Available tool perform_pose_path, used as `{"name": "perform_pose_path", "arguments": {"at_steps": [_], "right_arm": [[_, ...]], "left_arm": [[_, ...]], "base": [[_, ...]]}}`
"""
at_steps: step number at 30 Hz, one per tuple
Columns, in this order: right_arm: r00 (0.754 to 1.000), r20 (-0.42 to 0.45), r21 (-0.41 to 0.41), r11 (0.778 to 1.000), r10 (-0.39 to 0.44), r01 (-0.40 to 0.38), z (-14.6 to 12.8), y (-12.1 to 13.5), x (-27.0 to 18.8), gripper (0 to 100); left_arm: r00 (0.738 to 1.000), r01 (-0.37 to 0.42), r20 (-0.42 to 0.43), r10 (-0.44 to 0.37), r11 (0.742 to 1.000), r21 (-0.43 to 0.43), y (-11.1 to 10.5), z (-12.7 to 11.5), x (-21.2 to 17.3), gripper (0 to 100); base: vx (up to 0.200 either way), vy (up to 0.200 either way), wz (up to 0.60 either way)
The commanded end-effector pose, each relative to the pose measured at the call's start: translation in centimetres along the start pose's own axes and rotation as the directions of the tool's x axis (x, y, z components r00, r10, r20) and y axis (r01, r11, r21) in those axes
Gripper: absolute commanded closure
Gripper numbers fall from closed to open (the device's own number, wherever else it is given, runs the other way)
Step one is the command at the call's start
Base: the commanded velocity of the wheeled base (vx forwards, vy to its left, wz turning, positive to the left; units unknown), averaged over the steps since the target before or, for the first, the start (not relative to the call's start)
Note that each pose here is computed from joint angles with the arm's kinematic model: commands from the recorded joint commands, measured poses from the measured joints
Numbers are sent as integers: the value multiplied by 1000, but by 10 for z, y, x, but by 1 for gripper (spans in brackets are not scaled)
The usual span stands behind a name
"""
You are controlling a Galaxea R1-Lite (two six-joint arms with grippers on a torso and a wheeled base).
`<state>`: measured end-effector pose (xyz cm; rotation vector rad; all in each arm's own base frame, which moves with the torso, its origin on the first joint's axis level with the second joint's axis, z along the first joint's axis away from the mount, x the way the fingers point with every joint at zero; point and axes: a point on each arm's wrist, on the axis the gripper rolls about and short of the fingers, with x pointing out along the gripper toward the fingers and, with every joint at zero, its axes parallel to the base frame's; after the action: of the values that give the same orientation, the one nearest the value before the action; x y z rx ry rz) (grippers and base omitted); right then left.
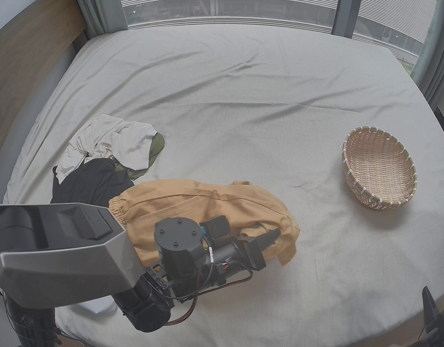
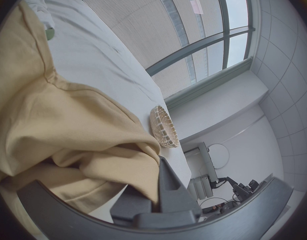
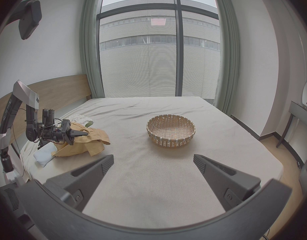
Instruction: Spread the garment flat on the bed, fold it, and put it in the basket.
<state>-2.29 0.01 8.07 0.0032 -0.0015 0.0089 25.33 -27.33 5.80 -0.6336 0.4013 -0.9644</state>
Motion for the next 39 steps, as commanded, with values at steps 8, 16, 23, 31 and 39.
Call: {"name": "perform_pose_path", "arguments": {"at_steps": [8,16,23,31,39], "right_arm": [[1000,-1,0,1000,2,-2,-5,0,0,0],[1000,0,0,1000,2,-2,-5,0,0,0],[1000,0,0,1000,2,-2,-5,0,0,0],[1000,0,0,1000,2,-2,-5,0,0,0],[1000,0,0,1000,2,-2,-5,0,0,0]], "left_arm": [[999,53,-8,-52,999,10,-9,-7,23,100],[995,99,-13,-99,995,17,-19,-15,42,100],[996,79,-34,-78,997,11,-11,-23,44,100],[998,21,-52,-20,1000,14,-6,-36,36,0],[989,-69,-134,69,998,6,7,-60,-8,0]], "base": [[0,0,0],[0,0,0],[0,0,0],[0,0,0],[0,0,0]]}}
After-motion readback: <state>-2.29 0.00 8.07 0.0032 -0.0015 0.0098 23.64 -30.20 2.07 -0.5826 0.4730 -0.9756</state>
